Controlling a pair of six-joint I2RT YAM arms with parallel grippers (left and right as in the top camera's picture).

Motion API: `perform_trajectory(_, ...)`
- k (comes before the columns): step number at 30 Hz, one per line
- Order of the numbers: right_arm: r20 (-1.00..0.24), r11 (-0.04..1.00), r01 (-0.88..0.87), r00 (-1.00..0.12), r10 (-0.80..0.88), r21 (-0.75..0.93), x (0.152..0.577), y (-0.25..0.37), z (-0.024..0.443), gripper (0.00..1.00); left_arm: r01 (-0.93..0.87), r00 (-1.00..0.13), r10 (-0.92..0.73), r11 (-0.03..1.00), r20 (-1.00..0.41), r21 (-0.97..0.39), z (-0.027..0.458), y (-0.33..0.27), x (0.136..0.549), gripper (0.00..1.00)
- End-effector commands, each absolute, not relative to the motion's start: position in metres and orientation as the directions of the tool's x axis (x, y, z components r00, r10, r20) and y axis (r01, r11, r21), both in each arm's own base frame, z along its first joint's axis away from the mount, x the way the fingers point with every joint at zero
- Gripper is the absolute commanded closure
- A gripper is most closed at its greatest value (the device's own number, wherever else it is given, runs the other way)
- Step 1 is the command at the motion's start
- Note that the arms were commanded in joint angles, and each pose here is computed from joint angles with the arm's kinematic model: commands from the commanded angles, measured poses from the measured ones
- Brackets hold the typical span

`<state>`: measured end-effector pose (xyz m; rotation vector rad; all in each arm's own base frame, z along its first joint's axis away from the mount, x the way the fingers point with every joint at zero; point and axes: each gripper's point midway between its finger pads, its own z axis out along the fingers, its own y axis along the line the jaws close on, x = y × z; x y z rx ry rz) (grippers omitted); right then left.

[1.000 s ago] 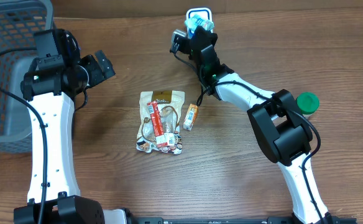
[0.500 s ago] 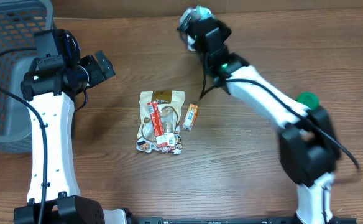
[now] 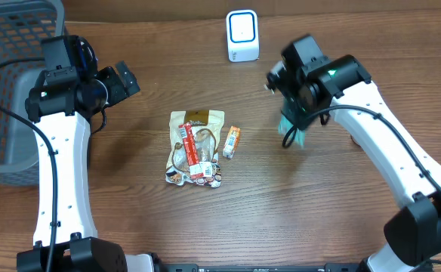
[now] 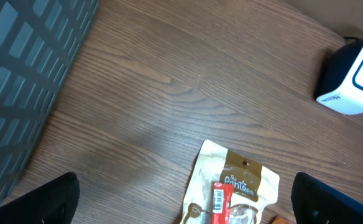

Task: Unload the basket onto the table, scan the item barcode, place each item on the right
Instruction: 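Carry the wipes pack back right and lower it to the table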

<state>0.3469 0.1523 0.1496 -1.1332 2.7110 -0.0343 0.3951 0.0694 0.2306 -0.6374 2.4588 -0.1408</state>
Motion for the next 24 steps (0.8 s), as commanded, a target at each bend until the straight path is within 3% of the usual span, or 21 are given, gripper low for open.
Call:
perform_trajectory(1, -0.142, 0.74, -0.67, -0.739, -0.658, 0.06, 0.326, 0.148, 0.117, 0.96, -0.398, -0.697, -0.459, 0.887, -0.551, -0.236, 0.244, 0.071, 0.394, 0.0)
perform_trajectory(7, -0.111, 0.787, -0.617, -0.781, -0.615, -0.018, 0.331, 0.112, 0.064, 0.96, -0.398, -0.697, -0.459, 0.887, -0.551, -0.236, 0.244, 0.071, 0.394, 0.0)
perform_trajectory(9, -0.134, 0.795, -0.604, -0.785, -0.605, -0.054, 0.34, 0.106, 0.058, 0.53, -0.398, -0.697, -0.459, 0.887, -0.551, -0.236, 0.244, 0.071, 0.394, 0.0)
perform_trajectory(14, -0.191, 0.81, -0.583, -0.789, -0.584, -0.071, 0.354, 0.108, 0.06, 0.34, -0.398, -0.697, -0.459, 0.887, -0.551, -0.236, 0.244, 0.071, 0.394, 0.0)
perform_trajectory(16, -0.27, 0.864, -0.498, -0.825, -0.497, -0.069, 0.372, 0.114, 0.065, 0.31, -0.398, -0.697, -0.459, 0.887, -0.551, -0.236, 0.244, 0.071, 0.394, 0.0)
perform_trajectory(20, -0.38, 0.946, -0.316, -0.886, -0.267, 0.074, 0.389, 0.143, 0.074, 0.36, -0.398, -0.696, -0.459, 0.887, -0.551, -0.236, 0.244, 0.071, 0.394, 0.0)
perform_trajectory(22, -0.358, 0.953, -0.262, -0.913, -0.195, 0.15, 0.382, 0.156, 0.074, 0.45, -0.398, -0.697, -0.459, 0.887, -0.551, -0.236, 0.244, 0.071, 0.394, 0.0)
perform_trajectory(24, -0.288, 0.969, -0.131, -0.955, -0.067, 0.211, 0.368, 0.163, 0.071, 0.62, -0.398, -0.697, -0.459, 0.887, -0.551, -0.236, 0.244, 0.071, 0.394, 0.0)
